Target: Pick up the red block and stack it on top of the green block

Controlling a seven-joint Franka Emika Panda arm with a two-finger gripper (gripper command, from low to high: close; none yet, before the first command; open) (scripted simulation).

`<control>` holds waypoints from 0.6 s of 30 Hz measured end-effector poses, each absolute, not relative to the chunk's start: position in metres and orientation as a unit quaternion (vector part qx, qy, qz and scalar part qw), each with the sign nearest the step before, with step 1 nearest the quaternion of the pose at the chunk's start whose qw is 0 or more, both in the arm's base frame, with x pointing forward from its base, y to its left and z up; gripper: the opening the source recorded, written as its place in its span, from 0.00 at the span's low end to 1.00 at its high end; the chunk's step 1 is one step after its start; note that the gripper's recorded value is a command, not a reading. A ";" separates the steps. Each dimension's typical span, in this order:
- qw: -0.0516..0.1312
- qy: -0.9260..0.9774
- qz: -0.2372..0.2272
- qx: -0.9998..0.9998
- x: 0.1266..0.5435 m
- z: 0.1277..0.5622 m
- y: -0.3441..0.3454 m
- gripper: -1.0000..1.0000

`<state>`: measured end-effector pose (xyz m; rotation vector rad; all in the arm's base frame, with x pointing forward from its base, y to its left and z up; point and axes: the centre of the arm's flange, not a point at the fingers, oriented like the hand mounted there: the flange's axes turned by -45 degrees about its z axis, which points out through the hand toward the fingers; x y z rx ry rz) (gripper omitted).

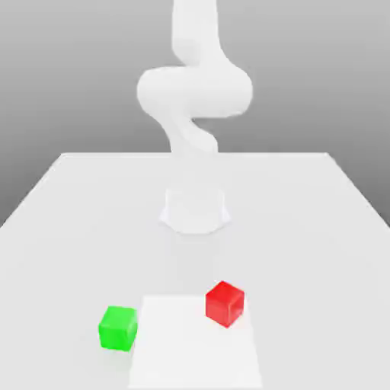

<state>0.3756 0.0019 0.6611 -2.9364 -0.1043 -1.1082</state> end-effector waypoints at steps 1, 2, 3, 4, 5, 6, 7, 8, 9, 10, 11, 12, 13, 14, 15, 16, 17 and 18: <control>0.000 -0.053 -0.335 -0.941 0.388 0.636 0.004 0.50; -0.001 -0.073 -0.317 -0.946 0.398 0.612 0.006 0.50; -0.002 -0.093 -0.299 -0.950 0.407 0.587 0.009 0.50; -0.003 -0.113 -0.282 -0.953 0.414 0.562 0.012 0.50; -0.003 -0.133 -0.264 -0.955 0.420 0.537 0.015 0.50; -0.004 -0.153 -0.246 -0.957 0.424 0.512 0.019 0.50; -0.004 -0.173 -0.228 -0.958 0.427 0.487 0.023 0.50; -0.005 -0.194 -0.210 -0.958 0.428 0.462 0.027 0.50; -0.005 -0.215 -0.192 -0.958 0.428 0.437 0.030 0.50; -0.005 -0.236 -0.173 -0.956 0.426 0.412 0.034 0.50; -0.005 -0.258 -0.154 -0.954 0.423 0.387 0.038 0.50; -0.005 -0.280 -0.134 -0.951 0.418 0.361 0.041 0.50; -0.005 -0.302 -0.114 -0.946 0.411 0.336 0.044 0.50; -0.004 -0.325 -0.093 -0.941 0.403 0.311 0.047 0.50; -0.004 -0.349 -0.071 -0.934 0.392 0.285 0.050 0.50; -0.003 -0.374 -0.048 -0.926 0.380 0.260 0.052 0.50; -0.002 -0.398 -0.025 -0.917 0.367 0.234 0.053 0.50; -0.002 -0.412 -0.013 -0.911 0.360 0.216 0.054 0.50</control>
